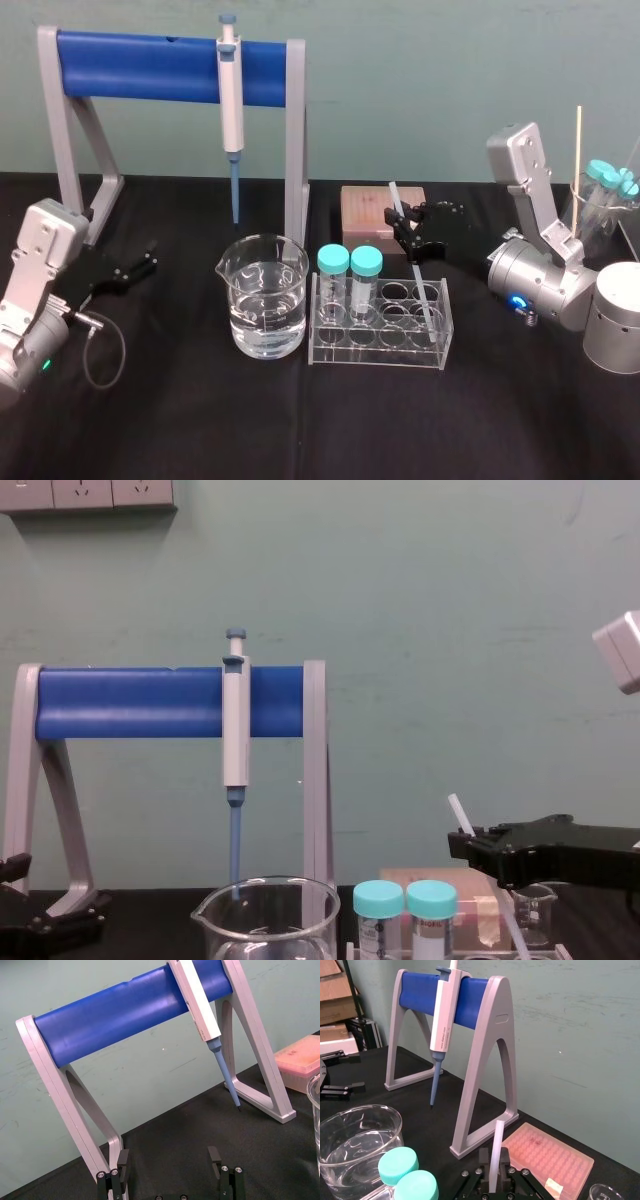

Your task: Pick up the stirring rod with one hand, then place it down.

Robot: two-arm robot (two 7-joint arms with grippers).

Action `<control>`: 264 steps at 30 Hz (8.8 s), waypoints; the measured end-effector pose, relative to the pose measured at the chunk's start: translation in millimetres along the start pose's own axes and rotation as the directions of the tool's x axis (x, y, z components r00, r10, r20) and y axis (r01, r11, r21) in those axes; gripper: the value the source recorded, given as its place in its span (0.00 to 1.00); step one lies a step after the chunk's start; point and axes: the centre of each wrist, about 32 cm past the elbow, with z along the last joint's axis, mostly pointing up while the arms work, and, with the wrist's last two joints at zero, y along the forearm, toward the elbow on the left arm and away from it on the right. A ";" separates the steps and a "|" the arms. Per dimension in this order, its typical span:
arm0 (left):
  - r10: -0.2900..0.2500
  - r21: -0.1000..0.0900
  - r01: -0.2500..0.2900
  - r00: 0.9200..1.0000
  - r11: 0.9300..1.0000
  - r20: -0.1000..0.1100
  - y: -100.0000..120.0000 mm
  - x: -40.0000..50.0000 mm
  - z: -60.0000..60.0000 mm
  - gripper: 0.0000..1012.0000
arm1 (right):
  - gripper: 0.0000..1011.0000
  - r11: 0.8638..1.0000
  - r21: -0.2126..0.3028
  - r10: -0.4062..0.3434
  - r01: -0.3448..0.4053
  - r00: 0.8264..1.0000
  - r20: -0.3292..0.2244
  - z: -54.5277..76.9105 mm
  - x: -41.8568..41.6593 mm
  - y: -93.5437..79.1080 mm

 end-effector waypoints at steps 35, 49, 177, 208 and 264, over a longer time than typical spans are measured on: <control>0.000 0.000 0.000 1.000 1.000 0.000 0.0 0.0 0.0 0.99 | 0.07 0.964 0.264 -0.024 0.037 0.998 -0.051 -5.9 -7.8 -14.8; 0.000 0.000 0.000 1.000 1.000 0.000 0.0 0.0 0.0 0.99 | 0.07 0.886 0.460 -0.066 0.069 0.998 -0.021 36.1 -1.7 -32.0; 0.000 0.000 0.000 1.000 1.000 0.000 0.0 0.0 0.0 0.99 | 0.07 0.904 0.425 -0.046 0.047 0.999 -0.012 25.5 -8.4 -38.1; 0.000 0.000 0.000 1.000 1.000 0.000 0.0 0.0 0.0 0.99 | 0.07 0.934 0.356 -0.005 0.034 0.997 -0.082 -14.7 -16.0 -20.8; 0.000 0.000 0.000 1.000 1.000 0.000 0.0 0.0 0.0 0.99 | 0.17 0.965 0.257 -0.026 0.050 0.995 -0.095 -49.5 -17.2 -12.0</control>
